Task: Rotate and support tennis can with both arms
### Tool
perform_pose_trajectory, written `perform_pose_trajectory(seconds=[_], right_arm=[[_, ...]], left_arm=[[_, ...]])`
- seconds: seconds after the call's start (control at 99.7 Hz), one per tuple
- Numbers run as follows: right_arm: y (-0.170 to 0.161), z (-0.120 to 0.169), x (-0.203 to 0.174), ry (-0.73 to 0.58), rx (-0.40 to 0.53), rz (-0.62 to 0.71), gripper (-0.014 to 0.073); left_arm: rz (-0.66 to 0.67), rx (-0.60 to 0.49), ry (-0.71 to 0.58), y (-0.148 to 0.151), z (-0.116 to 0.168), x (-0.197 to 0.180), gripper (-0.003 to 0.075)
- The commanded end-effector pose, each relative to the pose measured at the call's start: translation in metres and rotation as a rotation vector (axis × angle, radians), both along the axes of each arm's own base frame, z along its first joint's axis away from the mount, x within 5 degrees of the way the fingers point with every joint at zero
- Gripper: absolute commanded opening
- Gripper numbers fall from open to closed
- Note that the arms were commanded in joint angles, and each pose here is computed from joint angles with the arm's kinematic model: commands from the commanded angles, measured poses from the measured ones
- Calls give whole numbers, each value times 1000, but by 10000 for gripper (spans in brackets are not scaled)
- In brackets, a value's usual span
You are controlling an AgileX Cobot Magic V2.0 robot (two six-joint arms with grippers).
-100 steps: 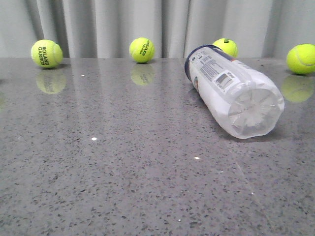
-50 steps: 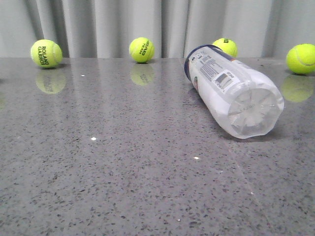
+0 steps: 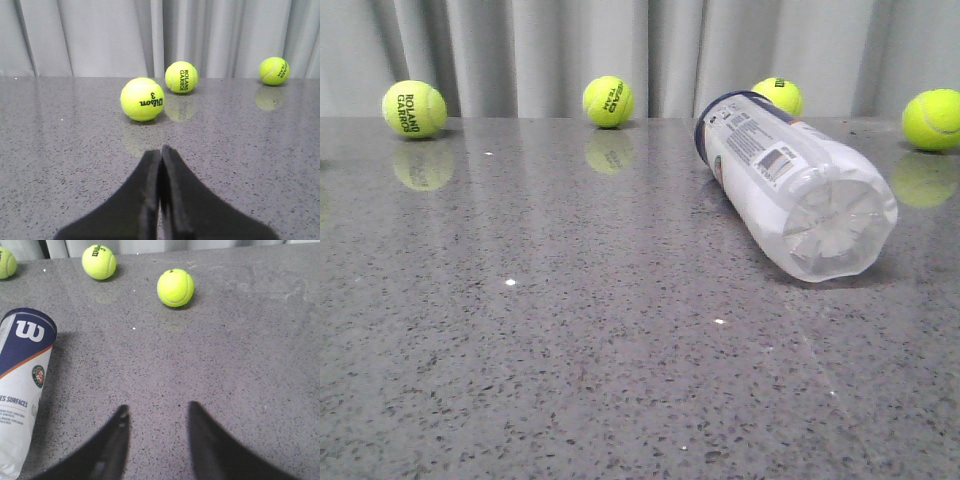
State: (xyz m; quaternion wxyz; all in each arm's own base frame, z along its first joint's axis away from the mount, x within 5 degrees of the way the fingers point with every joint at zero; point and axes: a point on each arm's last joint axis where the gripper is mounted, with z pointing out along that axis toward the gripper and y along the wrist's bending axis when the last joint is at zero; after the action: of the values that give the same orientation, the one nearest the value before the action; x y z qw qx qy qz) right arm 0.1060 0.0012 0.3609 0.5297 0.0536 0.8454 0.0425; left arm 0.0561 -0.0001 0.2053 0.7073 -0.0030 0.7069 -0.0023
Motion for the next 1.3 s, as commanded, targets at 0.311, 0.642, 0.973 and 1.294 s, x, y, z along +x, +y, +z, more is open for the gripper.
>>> perform_pose_trajectory(seconds=[0.311, 0.642, 0.973, 1.294], right_arm=[[8, 29, 46, 137, 28, 91, 645], [51, 34, 98, 317, 74, 310, 645], [108, 21, 157, 485, 67, 449, 645], [136, -2, 210, 631, 112, 408, 645]], left_arm=[[3, -5, -61, 0, -7, -1, -20], [3, -5, -61, 0, -7, -1, -20], [3, -5, -61, 0, -7, -1, -20], [3, -5, -61, 0, -7, -1, -20]])
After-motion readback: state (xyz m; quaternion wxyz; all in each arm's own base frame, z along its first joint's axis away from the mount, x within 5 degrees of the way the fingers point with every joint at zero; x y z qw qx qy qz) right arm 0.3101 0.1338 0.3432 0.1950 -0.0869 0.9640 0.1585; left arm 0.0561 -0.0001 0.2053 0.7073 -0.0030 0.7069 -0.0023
